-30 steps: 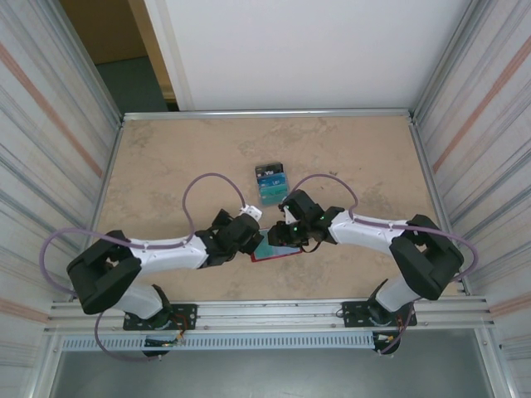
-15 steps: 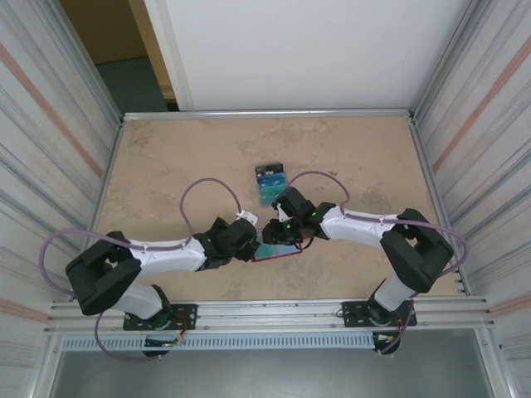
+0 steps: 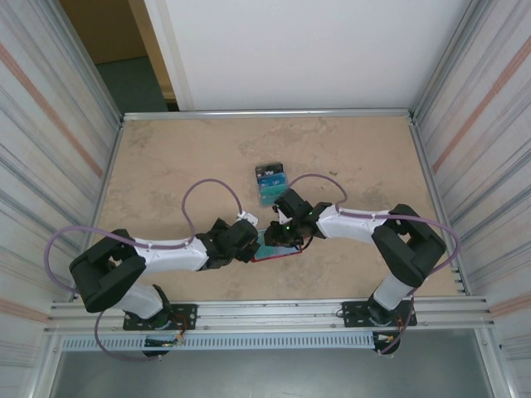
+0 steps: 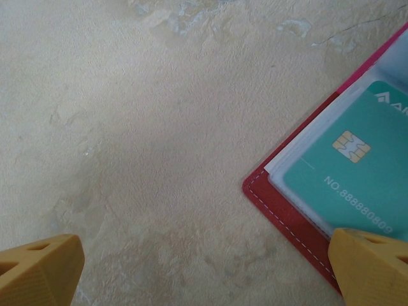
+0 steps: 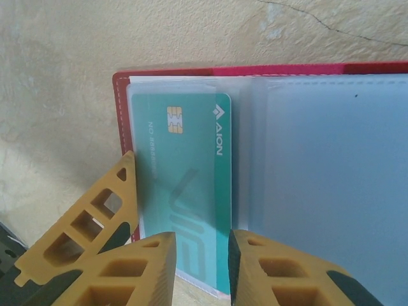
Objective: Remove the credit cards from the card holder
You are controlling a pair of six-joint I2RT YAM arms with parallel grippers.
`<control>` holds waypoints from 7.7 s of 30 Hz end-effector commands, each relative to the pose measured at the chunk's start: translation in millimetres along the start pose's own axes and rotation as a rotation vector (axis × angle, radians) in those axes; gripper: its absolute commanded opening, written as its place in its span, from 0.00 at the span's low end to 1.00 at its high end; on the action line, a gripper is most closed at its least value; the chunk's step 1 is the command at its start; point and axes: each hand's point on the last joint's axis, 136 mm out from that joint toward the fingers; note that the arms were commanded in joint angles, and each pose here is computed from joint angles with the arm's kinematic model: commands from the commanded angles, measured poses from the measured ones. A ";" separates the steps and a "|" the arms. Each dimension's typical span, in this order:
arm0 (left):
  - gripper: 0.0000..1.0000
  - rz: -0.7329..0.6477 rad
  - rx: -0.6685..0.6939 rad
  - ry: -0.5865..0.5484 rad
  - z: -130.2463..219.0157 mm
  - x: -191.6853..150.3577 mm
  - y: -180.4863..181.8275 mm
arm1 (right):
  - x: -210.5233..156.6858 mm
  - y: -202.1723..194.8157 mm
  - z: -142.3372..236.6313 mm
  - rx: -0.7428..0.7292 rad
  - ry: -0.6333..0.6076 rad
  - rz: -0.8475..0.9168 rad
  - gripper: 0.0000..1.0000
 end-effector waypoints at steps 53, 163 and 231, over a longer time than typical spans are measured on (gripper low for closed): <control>0.99 -0.033 0.061 0.070 0.0 -13.1 9.8 | 0.9 -17.4 -4.5 0.272 0.031 -0.165 0.02; 0.99 0.023 -0.049 -0.066 7.3 50.8 -9.3 | 4.2 -36.4 10.2 0.134 0.002 -0.103 0.06; 0.99 -0.111 0.018 0.032 -4.4 29.9 -2.9 | 14.1 -55.2 38.9 0.065 -0.058 -0.100 0.00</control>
Point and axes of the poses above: each hand's point on the last joint's axis, 136 mm out from that joint toward the fingers, its own z axis back along the fingers, its own y axis along the line the jaws close on, x = y × z, and after that the axes turned 1 degree about -z, right-handed
